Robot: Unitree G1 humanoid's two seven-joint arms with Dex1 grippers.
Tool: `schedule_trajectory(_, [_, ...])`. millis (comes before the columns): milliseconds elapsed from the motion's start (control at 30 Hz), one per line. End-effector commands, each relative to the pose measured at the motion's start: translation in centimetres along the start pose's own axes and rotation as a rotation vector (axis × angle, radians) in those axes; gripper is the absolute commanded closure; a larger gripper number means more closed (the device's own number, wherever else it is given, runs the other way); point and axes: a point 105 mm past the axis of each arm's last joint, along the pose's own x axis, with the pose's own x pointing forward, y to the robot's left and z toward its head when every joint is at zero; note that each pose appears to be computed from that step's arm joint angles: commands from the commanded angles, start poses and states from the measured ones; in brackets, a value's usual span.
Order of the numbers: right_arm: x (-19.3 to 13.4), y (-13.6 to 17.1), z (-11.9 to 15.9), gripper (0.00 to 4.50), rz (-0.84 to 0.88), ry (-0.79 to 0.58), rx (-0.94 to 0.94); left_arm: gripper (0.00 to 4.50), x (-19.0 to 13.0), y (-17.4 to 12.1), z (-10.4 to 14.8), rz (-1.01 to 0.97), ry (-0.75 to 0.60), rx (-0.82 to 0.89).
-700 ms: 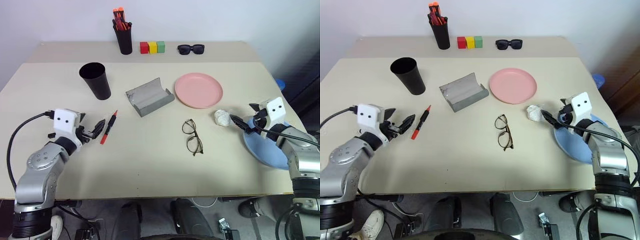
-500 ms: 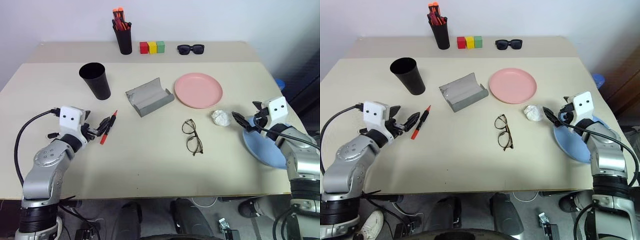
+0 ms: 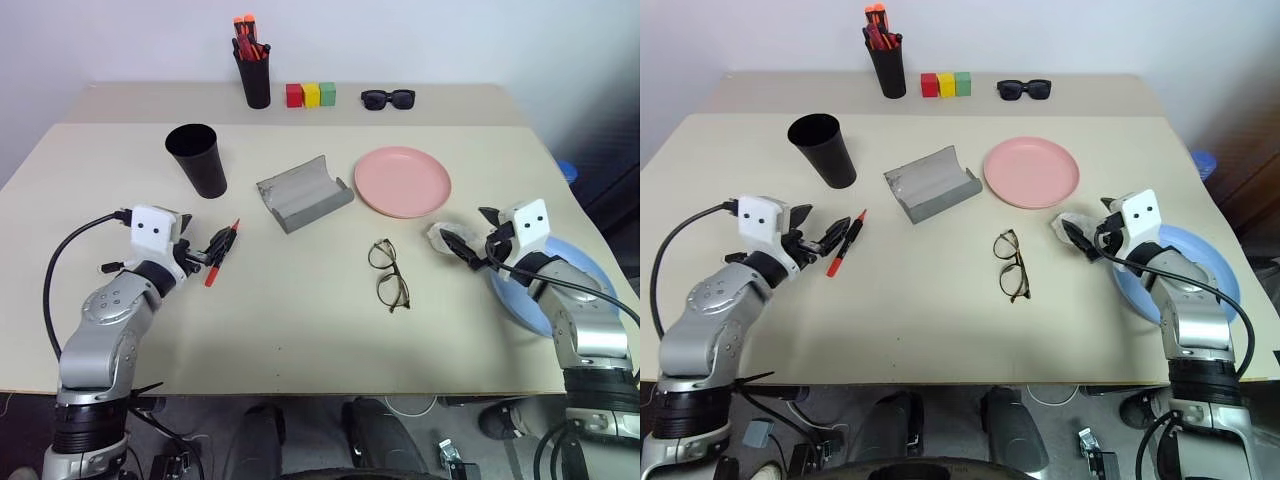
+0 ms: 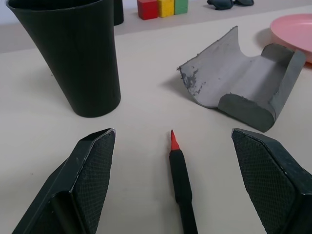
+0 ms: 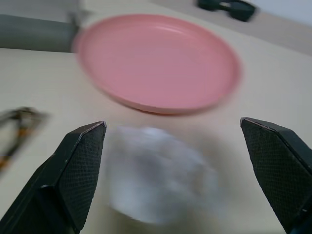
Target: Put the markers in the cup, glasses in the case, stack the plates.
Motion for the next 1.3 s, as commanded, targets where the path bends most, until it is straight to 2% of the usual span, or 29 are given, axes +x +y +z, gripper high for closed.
schedule_trajectory(33, [0.4,2.6,3.3,0.0,0.104,-0.104,0.009,0.59,0.9,-0.3,0.5,0.022,-0.002,0.012])
schedule_trajectory(167, [2.4,8.5,4.2,0.0,0.255,-0.11,-0.06,0.59,1.7,0.6,-0.6,0.084,0.05,0.046])
schedule_trajectory(267, [3.9,9.6,3.8,0.0,0.192,-0.084,-0.132,0.59,1.5,1.5,-0.6,0.127,0.057,0.055])
schedule_trajectory(400, [6.2,15.8,4.7,0.0,0.289,-0.145,-0.08,0.59,0.0,3.6,-0.7,0.243,0.078,0.023])
schedule_trajectory(500, [6.8,18.5,4.4,0.0,0.35,-0.13,-0.079,0.59,-0.6,3.3,-0.7,0.242,0.092,-0.002])
schedule_trajectory(567, [7.0,19.6,4.5,0.0,0.391,-0.138,-0.076,0.59,-0.4,2.0,-0.6,0.191,0.103,-0.014])
schedule_trajectory(600, [7.0,20.0,4.6,0.0,0.41,-0.142,-0.077,0.59,-0.3,1.2,-0.5,0.157,0.107,-0.025])
schedule_trajectory(667, [7.0,20.3,4.7,0.0,0.431,-0.147,-0.082,0.06,-0.1,0.4,-0.3,0.124,0.115,-0.059])
schedule_trajectory(700, [7.0,20.3,4.7,0.0,0.435,-0.148,-0.085,0.03,0.1,-0.2,-0.3,0.1,0.131,-0.079])
schedule_trajectory(800, [7.0,20.2,4.7,0.0,0.451,-0.149,-0.106,0.03,0.7,-1.0,-0.6,0.088,0.196,-0.108])
schedule_trajectory(967, [6.7,19.9,4.5,0.0,0.454,-0.145,-0.119,0.03,1.7,-0.2,-1.7,0.159,0.356,-0.069])
schedule_trajectory(1133, [6.5,20.0,4.4,0.0,0.45,-0.145,-0.119,0.03,2.0,-0.5,-2.7,0.141,0.525,-0.126])
schedule_trajectory(1267, [6.4,20.1,4.5,0.0,0.448,-0.148,-0.119,0.03,2.0,-1.0,-2.9,0.109,0.607,-0.166])
schedule_trajectory(1300, [6.4,20.2,4.5,0.0,0.448,-0.149,-0.119,0.27,1.9,-1.0,-2.9,0.107,0.618,-0.17])
